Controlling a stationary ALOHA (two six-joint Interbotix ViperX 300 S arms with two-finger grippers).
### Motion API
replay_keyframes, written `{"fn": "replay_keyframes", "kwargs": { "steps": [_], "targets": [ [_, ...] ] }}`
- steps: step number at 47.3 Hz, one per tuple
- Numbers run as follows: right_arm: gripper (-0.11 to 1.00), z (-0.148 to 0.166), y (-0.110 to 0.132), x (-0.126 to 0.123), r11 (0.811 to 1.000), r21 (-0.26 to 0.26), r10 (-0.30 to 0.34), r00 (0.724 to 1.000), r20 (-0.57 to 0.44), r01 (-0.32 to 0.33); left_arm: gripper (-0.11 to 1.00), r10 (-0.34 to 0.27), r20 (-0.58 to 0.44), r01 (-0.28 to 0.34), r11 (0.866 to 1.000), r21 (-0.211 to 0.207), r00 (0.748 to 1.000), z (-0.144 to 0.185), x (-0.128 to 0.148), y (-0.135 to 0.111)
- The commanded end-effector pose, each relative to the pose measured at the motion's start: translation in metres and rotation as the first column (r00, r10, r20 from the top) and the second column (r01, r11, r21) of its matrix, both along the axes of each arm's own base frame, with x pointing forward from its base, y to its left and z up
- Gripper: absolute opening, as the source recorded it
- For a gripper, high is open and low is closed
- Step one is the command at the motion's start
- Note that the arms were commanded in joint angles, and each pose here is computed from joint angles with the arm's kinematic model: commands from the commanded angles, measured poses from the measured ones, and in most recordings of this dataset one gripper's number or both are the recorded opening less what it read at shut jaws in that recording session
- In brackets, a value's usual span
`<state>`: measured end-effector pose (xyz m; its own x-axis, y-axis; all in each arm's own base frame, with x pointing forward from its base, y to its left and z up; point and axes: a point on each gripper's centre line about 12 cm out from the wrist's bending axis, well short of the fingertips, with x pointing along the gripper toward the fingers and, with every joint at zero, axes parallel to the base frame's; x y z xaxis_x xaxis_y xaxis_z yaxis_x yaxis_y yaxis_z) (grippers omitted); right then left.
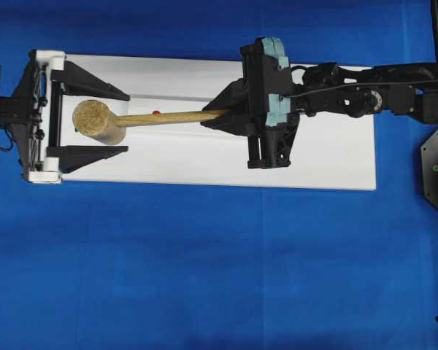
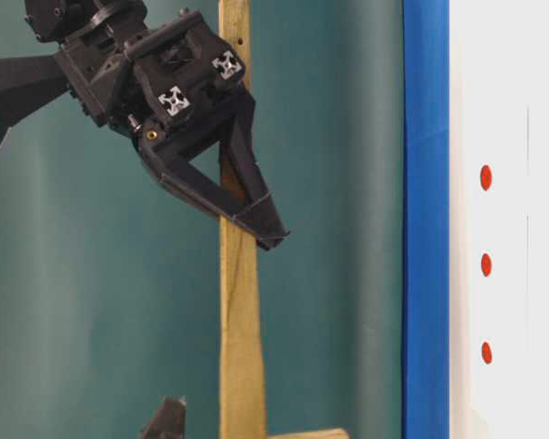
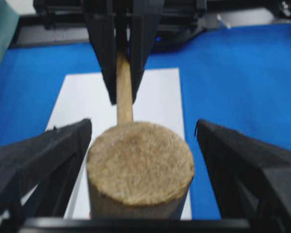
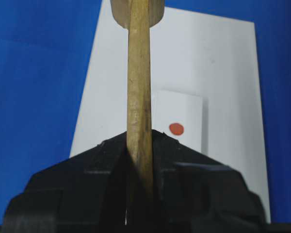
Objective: Hit the mark with a hammer.
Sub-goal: 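Open the left gripper and pull it back from the mallet head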
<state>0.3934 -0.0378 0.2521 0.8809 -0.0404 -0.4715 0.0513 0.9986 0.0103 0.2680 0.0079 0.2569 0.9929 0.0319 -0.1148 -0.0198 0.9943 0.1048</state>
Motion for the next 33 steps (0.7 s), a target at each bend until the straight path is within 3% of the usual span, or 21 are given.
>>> {"fn": "replay_keyframes", "kwargs": {
  "steps": [1,20,33],
  "targets": [
    [0.01,0.018,0.001,-0.004,1.0,0.005,-0.006,0.999,0.05,0.006,0.86,0.004,0.035,-0.004,1.0,-0.002,0.999,0.01,-0.009,0.001],
    [0.01,0.014,0.004,-0.031,1.0,0.026,-0.014,0.999,0.042,0.013,0.86,0.0,-0.021,0.0,1.0,-0.006,1.0,0.012,-0.069,-0.002],
    [0.01,0.011,0.004,-0.035,0.999,0.038,-0.026,0.999,0.038,0.024,0.85,-0.001,-0.032,0.001,1.0,-0.007,0.999,0.011,-0.087,-0.002]
  ]
}}
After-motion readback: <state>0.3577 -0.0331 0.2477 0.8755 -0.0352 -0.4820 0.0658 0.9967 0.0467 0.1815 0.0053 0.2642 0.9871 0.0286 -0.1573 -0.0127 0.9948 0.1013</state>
